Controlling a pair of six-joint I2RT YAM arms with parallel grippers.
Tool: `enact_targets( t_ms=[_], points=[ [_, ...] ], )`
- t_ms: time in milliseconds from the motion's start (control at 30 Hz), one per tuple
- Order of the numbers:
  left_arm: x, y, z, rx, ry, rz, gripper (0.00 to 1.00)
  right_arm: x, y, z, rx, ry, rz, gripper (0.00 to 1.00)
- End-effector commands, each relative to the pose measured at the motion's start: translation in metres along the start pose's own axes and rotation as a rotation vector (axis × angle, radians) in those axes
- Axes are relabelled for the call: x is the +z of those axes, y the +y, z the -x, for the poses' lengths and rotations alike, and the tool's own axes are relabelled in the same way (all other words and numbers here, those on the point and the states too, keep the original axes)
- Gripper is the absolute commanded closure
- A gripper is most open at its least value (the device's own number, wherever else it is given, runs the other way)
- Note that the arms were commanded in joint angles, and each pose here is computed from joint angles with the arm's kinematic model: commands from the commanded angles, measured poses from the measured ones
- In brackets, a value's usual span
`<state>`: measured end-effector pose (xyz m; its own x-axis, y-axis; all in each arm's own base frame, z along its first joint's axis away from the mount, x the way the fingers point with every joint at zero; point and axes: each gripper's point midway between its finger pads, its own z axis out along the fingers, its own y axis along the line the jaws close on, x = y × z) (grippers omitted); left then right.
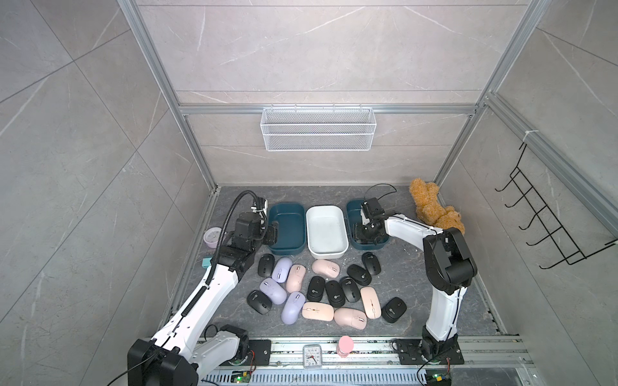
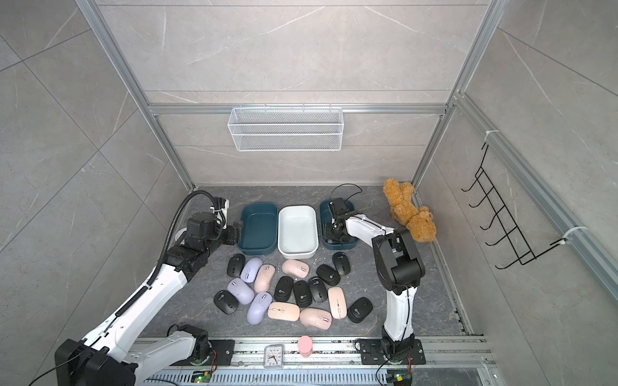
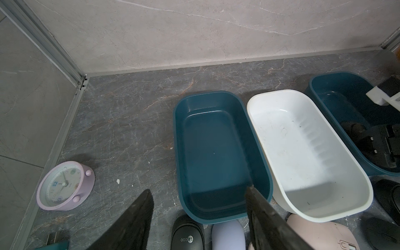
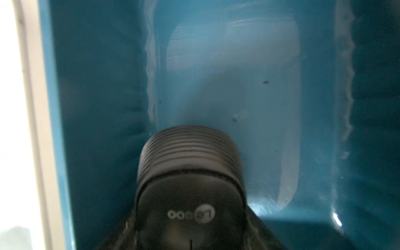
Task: Place the mice by color into the storage box
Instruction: Place the mouse in the storage box.
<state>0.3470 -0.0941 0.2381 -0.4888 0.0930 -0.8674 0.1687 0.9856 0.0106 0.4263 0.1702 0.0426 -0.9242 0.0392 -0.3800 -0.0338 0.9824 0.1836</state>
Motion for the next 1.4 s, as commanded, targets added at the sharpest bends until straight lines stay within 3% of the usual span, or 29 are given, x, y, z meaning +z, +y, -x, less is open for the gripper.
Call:
enact_targets(
  t_ms=[0,233,500,700,867,1067,1367],
  points=[
    [-0.005,0.005,0.01,0.016,-0.034,0.021,0.31,-0.01,0.006,0.013,0.011,-0.042,0.01,0.28],
    [-0.006,0.005,0.011,0.012,-0.037,0.016,0.31,-0.045,0.011,0.03,-0.002,-0.114,0.02,0.27],
    [-0.005,-0.001,0.008,-0.007,-0.024,-0.015,0.31,-0.123,0.018,0.032,-0.009,-0.243,0.085,0.29],
    [0.002,-0.016,-0.002,-0.047,0.032,-0.078,0.32,-0.153,0.009,-0.023,-0.032,-0.238,0.045,0.3],
    [0.012,-0.053,-0.024,-0.035,0.162,-0.16,0.34,-0.164,-0.003,-0.083,-0.01,-0.196,0.021,0.3],
    [0.02,-0.078,-0.044,-0.011,0.259,-0.221,0.35,-0.162,-0.011,-0.14,0.005,-0.102,0.012,0.32],
    [0.025,-0.09,-0.052,-0.007,0.269,-0.281,0.35,-0.146,-0.017,-0.202,0.018,0.031,-0.027,0.32]
  ],
)
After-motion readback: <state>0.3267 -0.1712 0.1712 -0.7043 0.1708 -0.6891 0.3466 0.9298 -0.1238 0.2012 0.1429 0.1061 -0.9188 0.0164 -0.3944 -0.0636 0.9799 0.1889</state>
